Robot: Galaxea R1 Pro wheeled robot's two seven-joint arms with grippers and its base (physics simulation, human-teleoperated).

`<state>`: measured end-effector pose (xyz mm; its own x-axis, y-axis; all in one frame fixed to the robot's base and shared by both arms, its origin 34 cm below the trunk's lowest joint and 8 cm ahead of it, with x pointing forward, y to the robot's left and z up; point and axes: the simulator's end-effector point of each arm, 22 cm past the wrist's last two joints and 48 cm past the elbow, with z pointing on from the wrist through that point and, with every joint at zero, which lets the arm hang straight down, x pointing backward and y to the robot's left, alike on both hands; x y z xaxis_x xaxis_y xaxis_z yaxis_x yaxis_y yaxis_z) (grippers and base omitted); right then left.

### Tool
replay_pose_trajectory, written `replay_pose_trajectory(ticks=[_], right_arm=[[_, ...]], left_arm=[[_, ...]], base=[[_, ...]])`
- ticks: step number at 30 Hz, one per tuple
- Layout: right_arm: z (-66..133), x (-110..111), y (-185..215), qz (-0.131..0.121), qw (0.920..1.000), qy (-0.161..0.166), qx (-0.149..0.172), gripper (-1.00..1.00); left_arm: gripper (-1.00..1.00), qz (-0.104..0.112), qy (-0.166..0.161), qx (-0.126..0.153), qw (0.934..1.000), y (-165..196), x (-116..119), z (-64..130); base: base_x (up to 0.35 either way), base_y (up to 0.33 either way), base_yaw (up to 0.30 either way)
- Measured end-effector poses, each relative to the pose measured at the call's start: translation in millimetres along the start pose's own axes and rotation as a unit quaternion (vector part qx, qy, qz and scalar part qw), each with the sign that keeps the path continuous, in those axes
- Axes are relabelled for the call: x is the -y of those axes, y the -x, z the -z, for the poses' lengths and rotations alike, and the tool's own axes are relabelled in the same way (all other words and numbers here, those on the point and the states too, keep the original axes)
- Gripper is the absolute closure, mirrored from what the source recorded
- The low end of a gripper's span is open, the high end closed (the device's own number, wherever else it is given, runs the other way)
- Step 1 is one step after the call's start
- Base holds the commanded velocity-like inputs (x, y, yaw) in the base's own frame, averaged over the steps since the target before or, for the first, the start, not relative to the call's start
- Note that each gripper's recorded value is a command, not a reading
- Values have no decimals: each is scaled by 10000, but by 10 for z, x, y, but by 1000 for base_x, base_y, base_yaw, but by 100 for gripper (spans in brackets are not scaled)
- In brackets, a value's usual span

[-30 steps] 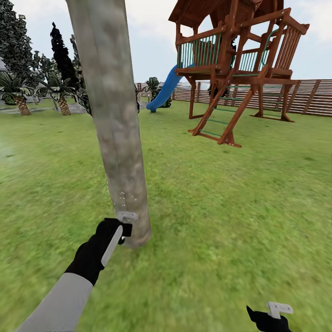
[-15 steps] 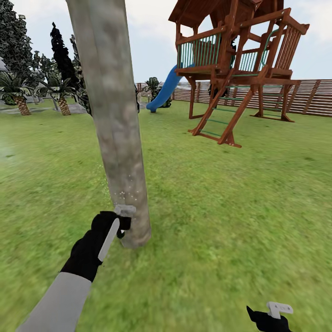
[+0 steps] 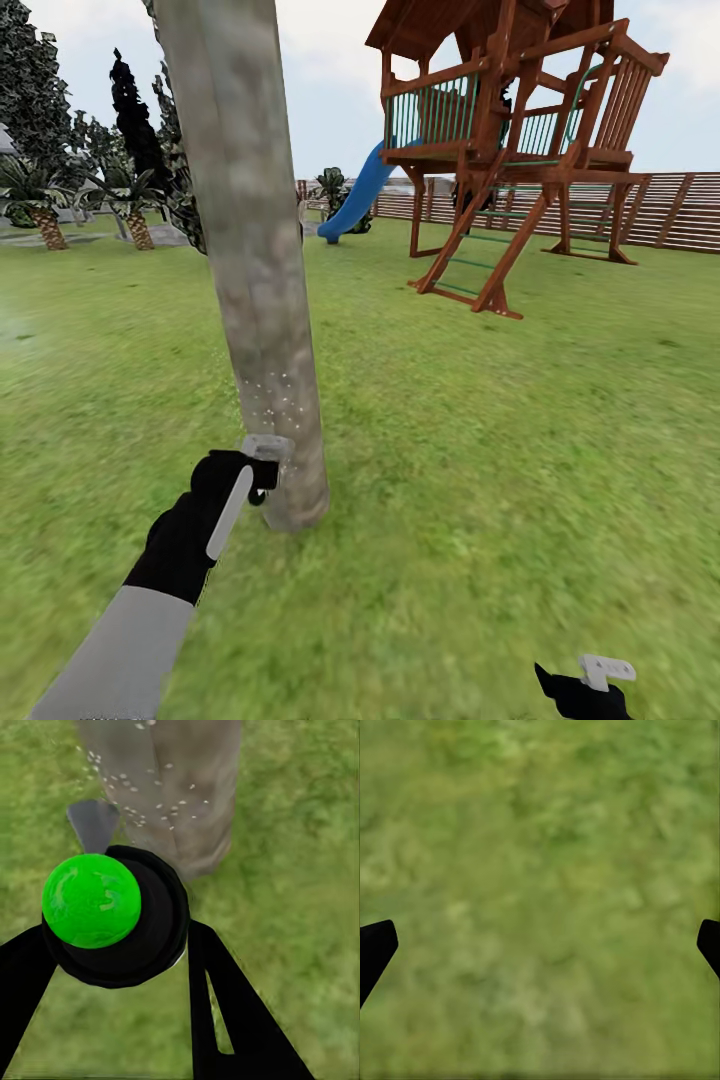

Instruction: In the garden, pick up the pesticide atomizer on the floor and spray pesticide onto both trees until each tree trunk is fully covered.

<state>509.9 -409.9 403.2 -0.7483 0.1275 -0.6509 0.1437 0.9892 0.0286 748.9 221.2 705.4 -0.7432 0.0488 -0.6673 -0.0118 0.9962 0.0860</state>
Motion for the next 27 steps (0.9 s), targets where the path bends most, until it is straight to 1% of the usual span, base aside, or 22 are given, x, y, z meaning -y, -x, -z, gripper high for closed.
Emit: replay_pose_trajectory(ticks=[1,3,4,5,7,9,10,11,12,14,16,19,22,24,25,27], right_arm=[[0,-1,0,0,10000,1,0,-100],[0,0,0,0,10000,0,0,-100],[1,2,1,0,10000,-1,1,-100],[0,0,0,-1,10000,-1,1,-100],[0,0,0,0,10000,0,0,-100],[1,0,0,1,10000,0,0,-100],[0,-2,0,4,10000,2,-1,-100],[0,-3,0,5,10000,3,-1,-100],[0,-2,0,3,10000,2,0,-100],[0,-3,0,3,10000,3,-1,-100],[0,-3,0,4,10000,3,-1,-100],[0,-3,-1,5,10000,3,-1,-100],[0,-3,-1,6,10000,4,-2,-100],[0,-3,-1,5,10000,3,-1,-100],[-1,3,1,-1,10000,-3,1,-100],[-1,1,0,-2,10000,-1,0,-100]], left_arm=[[100,26,88,-11,10000,-4,-114,-11],[100,95,137,25,9999,32,-212,-1],[100,123,163,153,9997,147,-259,55],[100,155,114,237,9995,221,-234,101],[100,177,-3,293,9994,277,-111,140],[100,207,-184,363,9990,365,107,197],[100,203,-225,430,9986,420,169,240],[100,193,-177,501,9984,468,129,275],[100,196,-100,561,9982,507,36,298],[100,191,56,606,9980,529,-167,301],[100,154,266,617,9976,527,-421,292],[100,155,308,623,9975,527,-501,289],[100,160,317,696,9969,619,-518,319],[100,156,331,661,9971,579,-522,300],[100,122,343,462,9983,390,-509,198],[100,51,341,-235,9991,-317,-457,-105]], base=[[0,0,0],[0,0,0],[0,0,0],[0,0,0],[0,0,0],[0,0,0],[0,0,0],[0,0,0],[0,0,0],[0,0,0],[0,0,0],[0,0,0],[0,0,0],[0,0,0],[0,0,0],[0,0,0]])
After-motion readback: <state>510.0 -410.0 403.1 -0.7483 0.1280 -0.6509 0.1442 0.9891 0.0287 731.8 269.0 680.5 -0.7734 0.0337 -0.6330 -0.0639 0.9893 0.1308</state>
